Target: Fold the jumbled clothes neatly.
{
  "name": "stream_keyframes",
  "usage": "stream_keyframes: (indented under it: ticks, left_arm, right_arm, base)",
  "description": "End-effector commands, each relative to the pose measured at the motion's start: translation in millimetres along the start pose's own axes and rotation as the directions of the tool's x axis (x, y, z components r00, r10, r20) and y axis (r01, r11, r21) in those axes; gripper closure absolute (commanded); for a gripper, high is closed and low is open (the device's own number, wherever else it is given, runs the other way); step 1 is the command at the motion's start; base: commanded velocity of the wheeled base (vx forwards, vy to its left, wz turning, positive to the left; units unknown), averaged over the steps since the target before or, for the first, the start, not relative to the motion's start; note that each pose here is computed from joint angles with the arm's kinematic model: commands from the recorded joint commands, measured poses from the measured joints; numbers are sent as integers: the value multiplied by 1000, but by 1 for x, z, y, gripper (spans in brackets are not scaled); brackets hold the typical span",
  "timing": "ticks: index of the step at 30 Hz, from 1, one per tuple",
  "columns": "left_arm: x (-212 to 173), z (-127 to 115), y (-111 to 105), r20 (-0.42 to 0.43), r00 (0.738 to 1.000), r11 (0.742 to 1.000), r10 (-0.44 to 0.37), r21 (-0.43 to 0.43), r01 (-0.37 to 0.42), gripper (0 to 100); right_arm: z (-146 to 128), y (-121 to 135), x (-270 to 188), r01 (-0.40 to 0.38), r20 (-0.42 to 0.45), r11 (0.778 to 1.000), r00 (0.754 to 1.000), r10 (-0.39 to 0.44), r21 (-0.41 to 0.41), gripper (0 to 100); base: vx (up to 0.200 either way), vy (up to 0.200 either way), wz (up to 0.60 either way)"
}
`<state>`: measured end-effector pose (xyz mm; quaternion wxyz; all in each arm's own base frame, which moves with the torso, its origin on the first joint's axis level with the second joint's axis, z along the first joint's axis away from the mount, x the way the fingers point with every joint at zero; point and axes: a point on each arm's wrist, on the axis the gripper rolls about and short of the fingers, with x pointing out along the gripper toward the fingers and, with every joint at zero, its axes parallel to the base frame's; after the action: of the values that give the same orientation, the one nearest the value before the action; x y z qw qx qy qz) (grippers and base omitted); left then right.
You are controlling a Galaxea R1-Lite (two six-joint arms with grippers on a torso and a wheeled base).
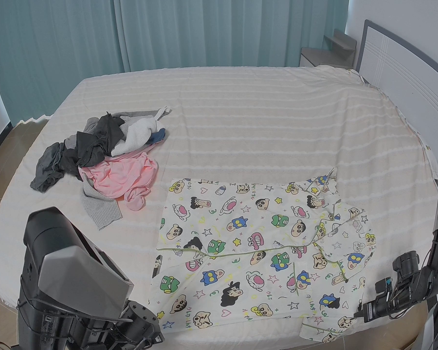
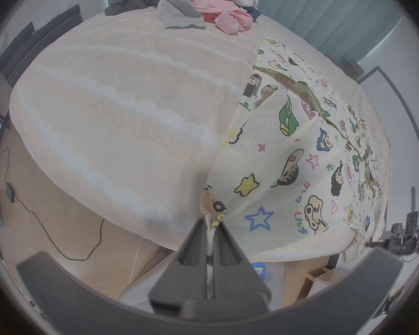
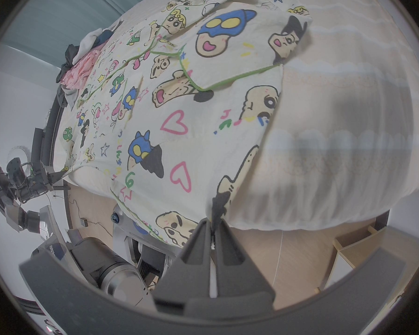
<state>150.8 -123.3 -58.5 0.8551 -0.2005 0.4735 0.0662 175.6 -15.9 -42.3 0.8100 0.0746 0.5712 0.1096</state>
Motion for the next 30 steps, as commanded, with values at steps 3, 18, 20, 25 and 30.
stream_keyframes:
  ticks: [3, 18, 20, 25, 30]
  left_arm:
    - [-3, -4, 4, -20, 1000, 1000, 23, 21, -23, 100]
    - [-4, -4, 3, -9, 1000, 1000, 26, 4, -26, 0]
    - [-4, -4, 3, -8, 1000, 1000, 23, 5, -23, 0]
    - [-4, -4, 2, -2, 1000, 1000, 20, 0, -20, 0]
    - [-5, 3, 3, 74, 996, 999, 41, -27, -39, 0]
  right_arm:
    - [-6, -2, 0, 14, -29, 1000, 999, -15, -13, 100]
    - [-5, -3, 0, 45, -26, 999, 999, -46, -24, 100]
    - [-5, -2, 0, 46, -25, 998, 999, -46, -32, 100]
    - [-5, -1, -4, 48, -9, 998, 999, -49, -35, 0]
    - [-6, 3, -16, 57, 38, 997, 998, -55, -46, 0]
  base:
    - [0, 0, 0]
    - [0, 0, 0]
    - [0, 0, 0]
    - [0, 0, 0]
    - [0, 0, 0]
